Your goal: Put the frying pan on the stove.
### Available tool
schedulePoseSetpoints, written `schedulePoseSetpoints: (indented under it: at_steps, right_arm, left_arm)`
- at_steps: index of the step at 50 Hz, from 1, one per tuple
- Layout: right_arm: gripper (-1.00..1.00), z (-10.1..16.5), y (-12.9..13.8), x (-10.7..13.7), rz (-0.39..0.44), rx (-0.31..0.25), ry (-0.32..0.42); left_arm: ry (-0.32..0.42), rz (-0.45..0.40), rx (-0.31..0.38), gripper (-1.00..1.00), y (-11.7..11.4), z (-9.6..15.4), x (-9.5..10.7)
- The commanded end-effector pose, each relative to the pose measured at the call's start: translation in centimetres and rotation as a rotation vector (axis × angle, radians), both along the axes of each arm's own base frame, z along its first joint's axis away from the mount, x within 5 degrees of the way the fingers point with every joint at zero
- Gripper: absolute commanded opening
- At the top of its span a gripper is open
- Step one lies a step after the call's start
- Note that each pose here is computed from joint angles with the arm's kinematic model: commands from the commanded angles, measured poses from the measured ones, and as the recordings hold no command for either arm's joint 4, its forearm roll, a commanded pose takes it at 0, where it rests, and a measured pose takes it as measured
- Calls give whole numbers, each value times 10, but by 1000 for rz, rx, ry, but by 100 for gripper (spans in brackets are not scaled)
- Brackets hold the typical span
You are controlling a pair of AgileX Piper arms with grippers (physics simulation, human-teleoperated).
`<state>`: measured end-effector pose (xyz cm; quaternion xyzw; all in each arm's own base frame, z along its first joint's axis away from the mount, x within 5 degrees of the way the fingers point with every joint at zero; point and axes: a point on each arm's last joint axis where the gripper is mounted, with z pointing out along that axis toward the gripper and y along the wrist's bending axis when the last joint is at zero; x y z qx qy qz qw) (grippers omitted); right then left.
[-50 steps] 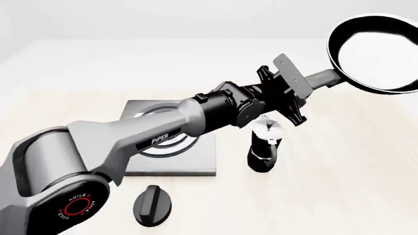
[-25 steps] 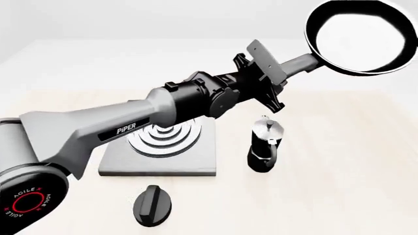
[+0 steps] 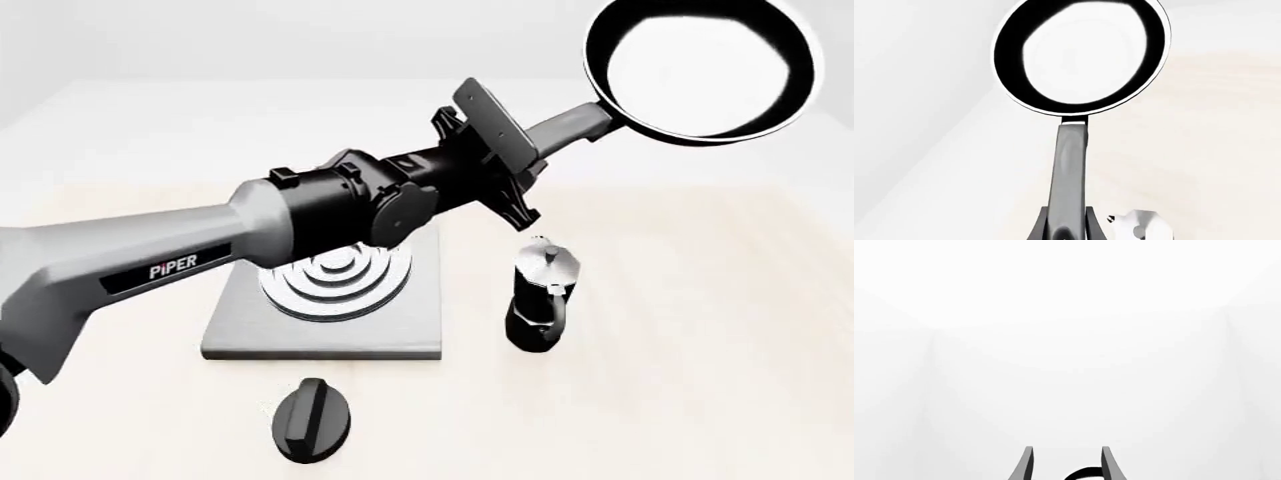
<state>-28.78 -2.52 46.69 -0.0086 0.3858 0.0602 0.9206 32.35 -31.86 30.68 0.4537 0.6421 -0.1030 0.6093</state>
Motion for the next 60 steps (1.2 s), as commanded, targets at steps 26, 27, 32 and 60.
schedulePoseSetpoints:
  at_steps: [26,27,32,60]
  right_arm:
    - [100,0,-3,3,3,-7,5]
    - [100,0,-3,3,3,-8,5]
    - [100,0,-4,5,4,-13,8]
    - [100,2,-5,15,-1,-27,21]
  left_arm:
    - [4,119,-115,-100,75,24,-23]
    - [4,123,-118,-100,78,24,-25]
    - [0,137,-122,-100,89,25,-29]
    - [2,178,-120,-100,130,17,-60]
